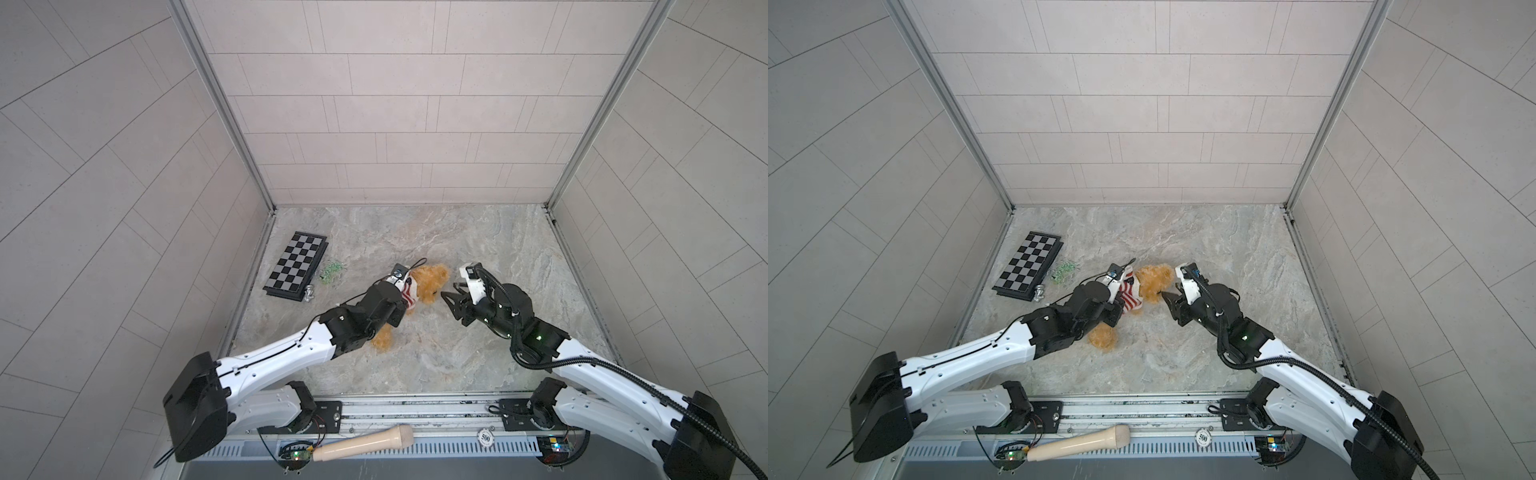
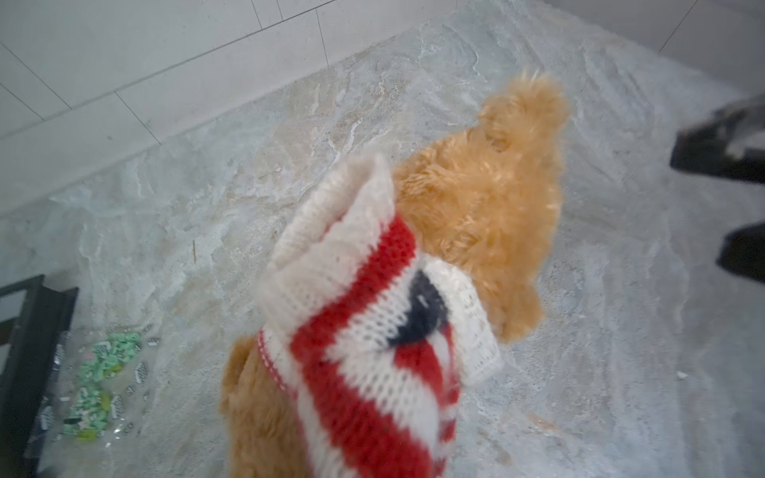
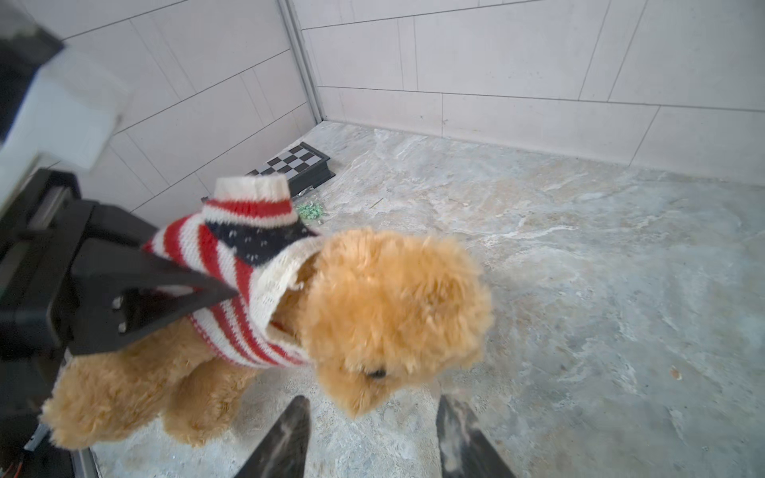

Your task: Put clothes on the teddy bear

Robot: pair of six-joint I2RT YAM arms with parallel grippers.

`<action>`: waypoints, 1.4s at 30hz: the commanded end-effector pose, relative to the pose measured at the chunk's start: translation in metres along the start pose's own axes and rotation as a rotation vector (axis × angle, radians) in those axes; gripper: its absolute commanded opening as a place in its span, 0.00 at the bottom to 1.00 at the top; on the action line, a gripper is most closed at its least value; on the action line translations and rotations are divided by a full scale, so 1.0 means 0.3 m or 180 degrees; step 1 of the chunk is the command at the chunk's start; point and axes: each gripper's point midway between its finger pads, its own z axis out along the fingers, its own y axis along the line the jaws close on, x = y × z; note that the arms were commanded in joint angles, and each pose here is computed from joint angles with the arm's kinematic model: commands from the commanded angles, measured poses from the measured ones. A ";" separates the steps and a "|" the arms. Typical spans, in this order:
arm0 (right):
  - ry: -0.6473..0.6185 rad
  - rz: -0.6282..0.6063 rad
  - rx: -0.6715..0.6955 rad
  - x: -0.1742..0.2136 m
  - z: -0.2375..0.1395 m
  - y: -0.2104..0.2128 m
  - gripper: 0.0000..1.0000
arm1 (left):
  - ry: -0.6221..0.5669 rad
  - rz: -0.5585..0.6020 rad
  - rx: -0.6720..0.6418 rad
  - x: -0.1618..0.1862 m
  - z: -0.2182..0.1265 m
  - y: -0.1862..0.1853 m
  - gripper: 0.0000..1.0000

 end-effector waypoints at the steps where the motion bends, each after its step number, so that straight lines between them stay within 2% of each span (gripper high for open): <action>1: 0.0040 0.0366 -0.0130 0.007 0.015 -0.013 0.53 | 0.0174 0.0590 -0.0505 0.049 0.025 0.017 0.03; 5: 0.0183 0.0440 -0.0051 0.059 0.035 -0.056 0.54 | 0.0188 0.0711 -0.0341 0.096 0.039 -0.076 0.06; 8: 0.0316 0.0456 -0.0033 0.101 0.055 -0.071 0.55 | 0.0185 0.0859 -0.0226 0.129 0.034 -0.141 0.16; 10: 0.0428 0.0494 -0.0038 0.138 0.070 -0.078 0.54 | 0.0235 0.0880 -0.0131 0.158 0.033 -0.173 0.19; 12: 0.0499 0.0521 -0.0040 0.169 0.081 -0.082 0.54 | 0.0300 0.0828 0.0048 0.193 0.027 -0.204 0.26; 15: 0.0549 0.0545 -0.0002 0.199 0.090 -0.095 0.54 | 0.0346 0.0701 0.0293 0.232 0.007 -0.237 0.45; 17: 0.0570 0.0556 -0.0004 0.210 0.095 -0.097 0.53 | 0.0345 0.0584 0.0417 0.251 -0.007 -0.246 0.53; 24: 0.0706 0.0601 0.0010 0.269 0.113 -0.109 0.51 | 0.0403 0.0289 0.1008 0.287 -0.056 -0.326 0.71; 32: 0.0803 0.0680 -0.0036 0.318 0.131 -0.108 0.50 | 0.0283 -0.0127 0.1257 0.261 -0.125 -0.324 0.76; 42: 0.0820 0.0727 -0.0116 0.330 0.147 -0.098 0.49 | 0.0147 -0.0827 0.0987 0.158 -0.152 -0.161 0.71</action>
